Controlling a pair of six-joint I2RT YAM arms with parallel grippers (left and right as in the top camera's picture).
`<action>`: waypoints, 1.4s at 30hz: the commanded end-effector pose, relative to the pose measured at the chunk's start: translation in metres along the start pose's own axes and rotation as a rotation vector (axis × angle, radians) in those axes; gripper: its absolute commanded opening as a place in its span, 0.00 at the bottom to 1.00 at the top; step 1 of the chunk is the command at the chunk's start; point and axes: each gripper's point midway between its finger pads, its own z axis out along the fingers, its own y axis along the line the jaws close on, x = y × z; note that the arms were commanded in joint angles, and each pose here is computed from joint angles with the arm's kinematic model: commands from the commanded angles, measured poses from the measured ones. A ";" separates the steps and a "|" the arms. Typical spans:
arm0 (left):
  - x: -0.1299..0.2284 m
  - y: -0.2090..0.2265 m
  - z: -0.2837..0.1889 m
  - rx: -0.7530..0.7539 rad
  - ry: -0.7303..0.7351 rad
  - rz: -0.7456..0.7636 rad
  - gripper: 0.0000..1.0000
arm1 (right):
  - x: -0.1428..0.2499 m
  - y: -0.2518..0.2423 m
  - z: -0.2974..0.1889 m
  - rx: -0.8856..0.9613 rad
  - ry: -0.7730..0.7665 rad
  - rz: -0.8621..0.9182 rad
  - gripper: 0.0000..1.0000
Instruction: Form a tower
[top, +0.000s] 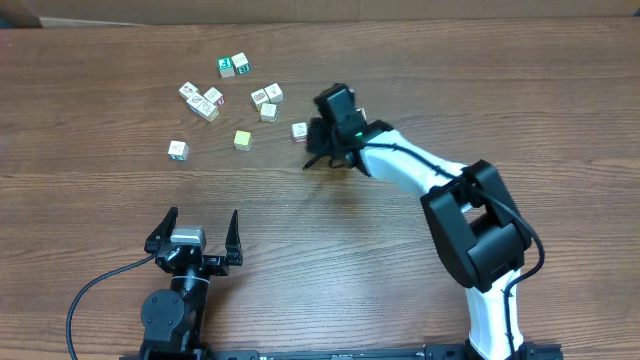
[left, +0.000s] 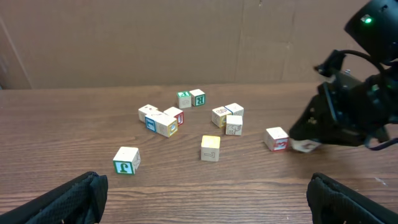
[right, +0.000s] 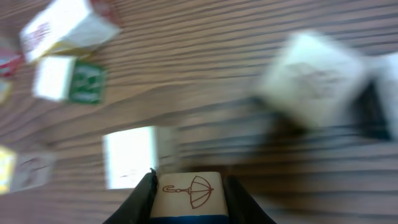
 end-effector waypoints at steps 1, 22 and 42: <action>-0.001 0.000 0.000 0.005 -0.010 0.015 1.00 | 0.007 0.016 0.003 -0.024 -0.012 -0.029 0.04; -0.001 0.000 0.000 0.005 -0.010 0.015 1.00 | 0.038 0.020 -0.097 0.093 0.127 -0.143 0.05; -0.001 0.000 0.000 0.005 -0.010 0.015 0.99 | 0.110 -0.011 -0.050 0.249 0.299 -0.210 0.09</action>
